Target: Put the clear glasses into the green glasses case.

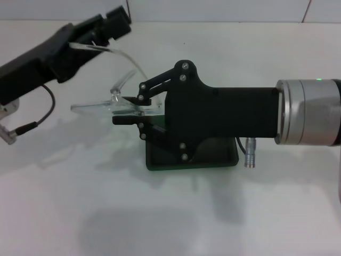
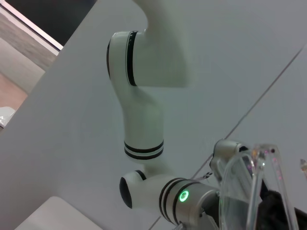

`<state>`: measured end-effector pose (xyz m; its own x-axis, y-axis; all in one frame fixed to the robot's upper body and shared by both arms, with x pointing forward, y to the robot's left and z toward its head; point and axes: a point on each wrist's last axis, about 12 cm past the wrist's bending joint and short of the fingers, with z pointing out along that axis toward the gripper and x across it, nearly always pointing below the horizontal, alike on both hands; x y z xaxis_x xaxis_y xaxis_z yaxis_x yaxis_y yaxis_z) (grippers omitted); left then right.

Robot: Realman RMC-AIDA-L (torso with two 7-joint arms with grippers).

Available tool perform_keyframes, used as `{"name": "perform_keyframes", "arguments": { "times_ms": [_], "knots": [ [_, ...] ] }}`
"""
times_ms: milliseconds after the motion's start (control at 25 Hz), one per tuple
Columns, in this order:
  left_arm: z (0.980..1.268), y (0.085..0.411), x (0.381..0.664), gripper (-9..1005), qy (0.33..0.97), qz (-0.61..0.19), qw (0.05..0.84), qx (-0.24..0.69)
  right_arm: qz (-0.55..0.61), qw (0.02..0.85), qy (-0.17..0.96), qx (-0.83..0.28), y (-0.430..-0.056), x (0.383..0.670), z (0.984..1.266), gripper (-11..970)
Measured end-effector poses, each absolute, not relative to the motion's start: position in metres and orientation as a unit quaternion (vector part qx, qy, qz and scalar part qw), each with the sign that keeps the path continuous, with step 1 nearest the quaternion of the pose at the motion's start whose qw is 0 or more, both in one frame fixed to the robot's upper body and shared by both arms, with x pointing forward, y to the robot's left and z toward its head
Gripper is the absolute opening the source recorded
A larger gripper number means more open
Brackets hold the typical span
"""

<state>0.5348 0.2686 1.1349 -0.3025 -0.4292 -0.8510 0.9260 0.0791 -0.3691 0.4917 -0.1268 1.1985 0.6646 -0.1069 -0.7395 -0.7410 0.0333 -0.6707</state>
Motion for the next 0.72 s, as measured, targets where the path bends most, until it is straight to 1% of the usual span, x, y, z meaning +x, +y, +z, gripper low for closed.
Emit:
{"name": "perform_keyframes", "arguments": {
  "times_ms": [120, 280, 720],
  "knots": [
    [1.135, 0.27, 0.535, 247, 0.498, -0.631, 0.544, 0.24, 0.247, 0.641, 0.327, -0.649, -0.127, 0.492, 1.198, 122],
    [1.137, 0.263, 0.535, 247, 0.489, -0.643, 0.539, 0.241, 0.245, 0.641, 0.329, -0.648, -0.127, 0.494, 1.198, 124],
    [1.143, 0.237, 0.539, 247, 0.474, -0.674, 0.49, 0.283, 0.24, 0.642, 0.336, -0.646, -0.128, 0.497, 1.195, 130]
  ]
}}
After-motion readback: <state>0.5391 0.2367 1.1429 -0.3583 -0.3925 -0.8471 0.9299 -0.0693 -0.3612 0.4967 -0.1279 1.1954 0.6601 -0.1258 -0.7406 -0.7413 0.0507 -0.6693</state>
